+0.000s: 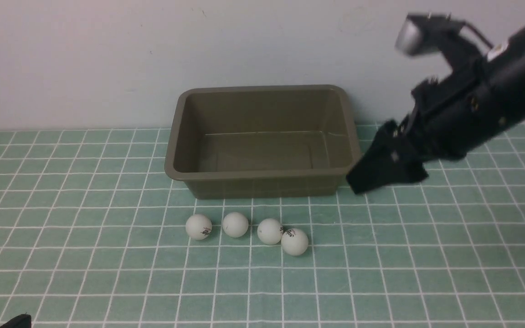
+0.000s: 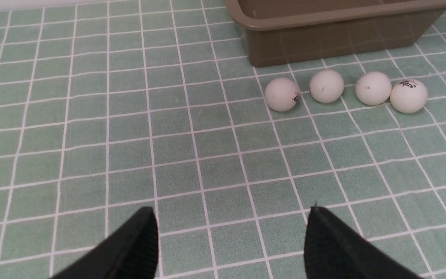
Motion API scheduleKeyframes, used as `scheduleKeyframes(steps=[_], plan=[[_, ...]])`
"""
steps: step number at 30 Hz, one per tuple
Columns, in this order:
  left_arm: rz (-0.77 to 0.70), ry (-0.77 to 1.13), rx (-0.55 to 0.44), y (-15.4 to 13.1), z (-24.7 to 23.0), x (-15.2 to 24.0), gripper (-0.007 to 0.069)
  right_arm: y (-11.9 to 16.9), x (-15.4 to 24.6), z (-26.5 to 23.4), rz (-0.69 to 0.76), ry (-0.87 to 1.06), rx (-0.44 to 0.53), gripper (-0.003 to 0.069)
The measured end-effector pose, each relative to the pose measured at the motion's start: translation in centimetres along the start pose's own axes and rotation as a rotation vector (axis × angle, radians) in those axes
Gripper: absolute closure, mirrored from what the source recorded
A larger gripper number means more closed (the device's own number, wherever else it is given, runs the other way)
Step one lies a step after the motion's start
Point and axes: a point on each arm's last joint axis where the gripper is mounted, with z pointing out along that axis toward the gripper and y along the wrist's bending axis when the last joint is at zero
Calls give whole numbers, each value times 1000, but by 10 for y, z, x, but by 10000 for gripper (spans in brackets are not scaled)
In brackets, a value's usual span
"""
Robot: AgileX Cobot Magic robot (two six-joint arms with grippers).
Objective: Put the table tennis balls in the box on the green coffee tablecloth.
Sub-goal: 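Reach for and grasp a ping pong ball on the table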
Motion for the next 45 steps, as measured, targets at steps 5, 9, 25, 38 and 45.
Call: scheduleKeyframes(steps=[5,9,25,38,45], plan=[[1,0,0,0,0,0,168,-2,39,39,36,127,-61,164],[1,0,0,0,0,0,168,0,45,64,-20,51,11,180],[1,9,2,0,0,1,168,14,33,141,-254,-8,139,217],[5,17,5,0,0,2,168,-13,42,186,-288,22,214,217],[27,20,6,0,0,2,168,-22,45,199,-282,17,247,217]])
